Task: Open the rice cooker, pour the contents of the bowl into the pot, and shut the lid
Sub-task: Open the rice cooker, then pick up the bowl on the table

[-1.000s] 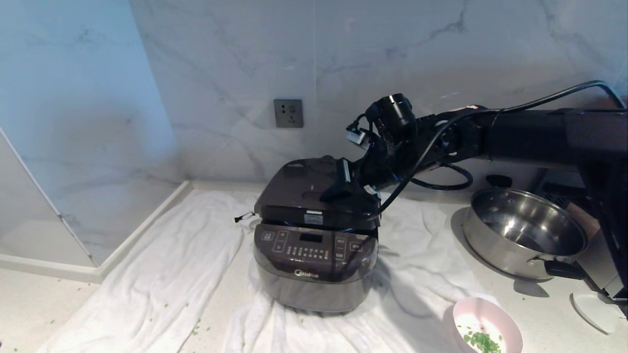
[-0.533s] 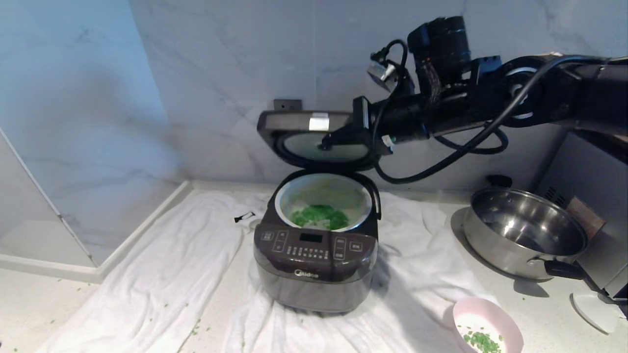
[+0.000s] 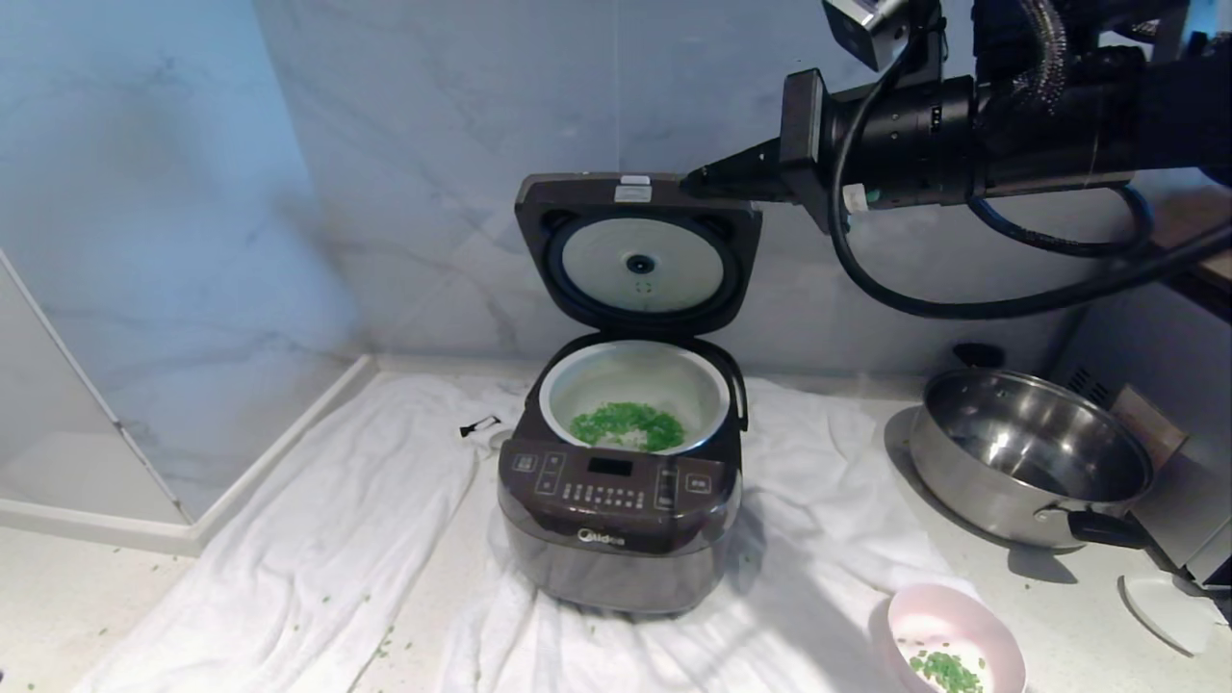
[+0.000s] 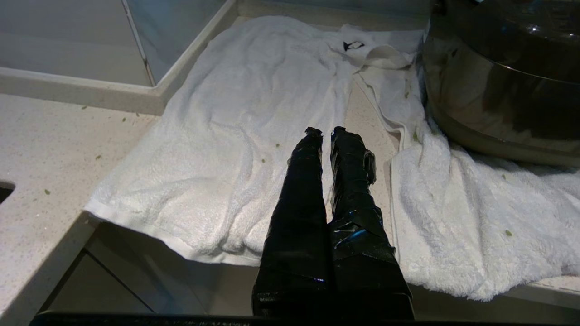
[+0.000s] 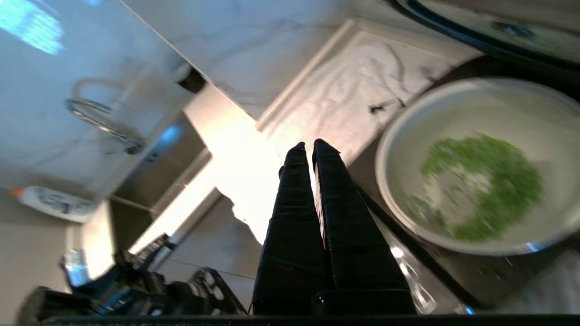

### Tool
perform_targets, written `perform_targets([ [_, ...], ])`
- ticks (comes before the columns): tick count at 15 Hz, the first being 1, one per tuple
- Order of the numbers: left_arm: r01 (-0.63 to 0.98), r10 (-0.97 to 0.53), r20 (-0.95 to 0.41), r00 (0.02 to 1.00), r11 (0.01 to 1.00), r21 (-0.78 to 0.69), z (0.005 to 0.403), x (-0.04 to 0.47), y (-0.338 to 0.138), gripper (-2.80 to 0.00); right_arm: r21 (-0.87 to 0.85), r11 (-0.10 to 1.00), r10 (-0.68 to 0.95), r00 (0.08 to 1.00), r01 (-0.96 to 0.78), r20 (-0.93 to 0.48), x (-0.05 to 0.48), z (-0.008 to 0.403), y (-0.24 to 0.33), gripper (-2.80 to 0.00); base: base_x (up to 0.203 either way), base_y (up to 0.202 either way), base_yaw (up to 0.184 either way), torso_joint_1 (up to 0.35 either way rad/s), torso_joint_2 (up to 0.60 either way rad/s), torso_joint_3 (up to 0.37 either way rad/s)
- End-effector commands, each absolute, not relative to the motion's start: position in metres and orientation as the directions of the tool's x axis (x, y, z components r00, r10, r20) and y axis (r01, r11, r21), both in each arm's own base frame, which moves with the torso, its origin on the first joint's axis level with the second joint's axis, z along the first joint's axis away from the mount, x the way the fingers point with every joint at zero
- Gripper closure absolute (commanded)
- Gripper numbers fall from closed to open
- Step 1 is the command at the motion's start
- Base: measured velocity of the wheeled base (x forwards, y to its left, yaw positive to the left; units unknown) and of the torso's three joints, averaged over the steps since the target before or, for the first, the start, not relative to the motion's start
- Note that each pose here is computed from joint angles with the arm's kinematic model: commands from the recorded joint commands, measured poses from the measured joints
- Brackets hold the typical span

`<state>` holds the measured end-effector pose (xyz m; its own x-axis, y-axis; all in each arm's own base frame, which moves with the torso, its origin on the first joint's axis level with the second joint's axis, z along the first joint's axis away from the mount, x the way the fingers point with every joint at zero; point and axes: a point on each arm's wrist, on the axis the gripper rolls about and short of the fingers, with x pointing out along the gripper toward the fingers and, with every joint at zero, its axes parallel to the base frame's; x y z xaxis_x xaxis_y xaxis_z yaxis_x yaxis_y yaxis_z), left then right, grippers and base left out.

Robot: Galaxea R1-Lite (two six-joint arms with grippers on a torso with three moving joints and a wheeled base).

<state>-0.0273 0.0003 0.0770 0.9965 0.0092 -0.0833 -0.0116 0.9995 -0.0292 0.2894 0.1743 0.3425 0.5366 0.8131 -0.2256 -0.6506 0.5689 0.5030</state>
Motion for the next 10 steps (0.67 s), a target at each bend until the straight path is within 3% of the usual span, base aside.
perform_targets([
  [1,-0.013,0.01,-0.086,0.996,0.999,-0.03,0.077,-0.027,0.0,0.0,0.477,0.59,0.8,0.551,-0.651,-0.237,0.262,0.345,0.159,0.0,0.0,0.0,0.0,0.0,0.0,0.0],
  [4,-0.013,0.01,-0.084,0.996,0.999,-0.03,0.077,-0.027,0.0,0.0,0.421,0.655,0.75,0.607,-0.628,-0.262,0.228,0.334,0.137,0.0,0.0,0.0,0.0,0.0,0.0,0.0],
  [10,-0.013,0.011,-0.084,0.996,0.999,-0.029,0.077,-0.027,0.0,0.0,0.32,0.834,0.521,0.833,-0.45,-0.187,0.169,0.336,0.06,0.0,0.0,0.0,0.0,0.0,0.0,0.0],
])
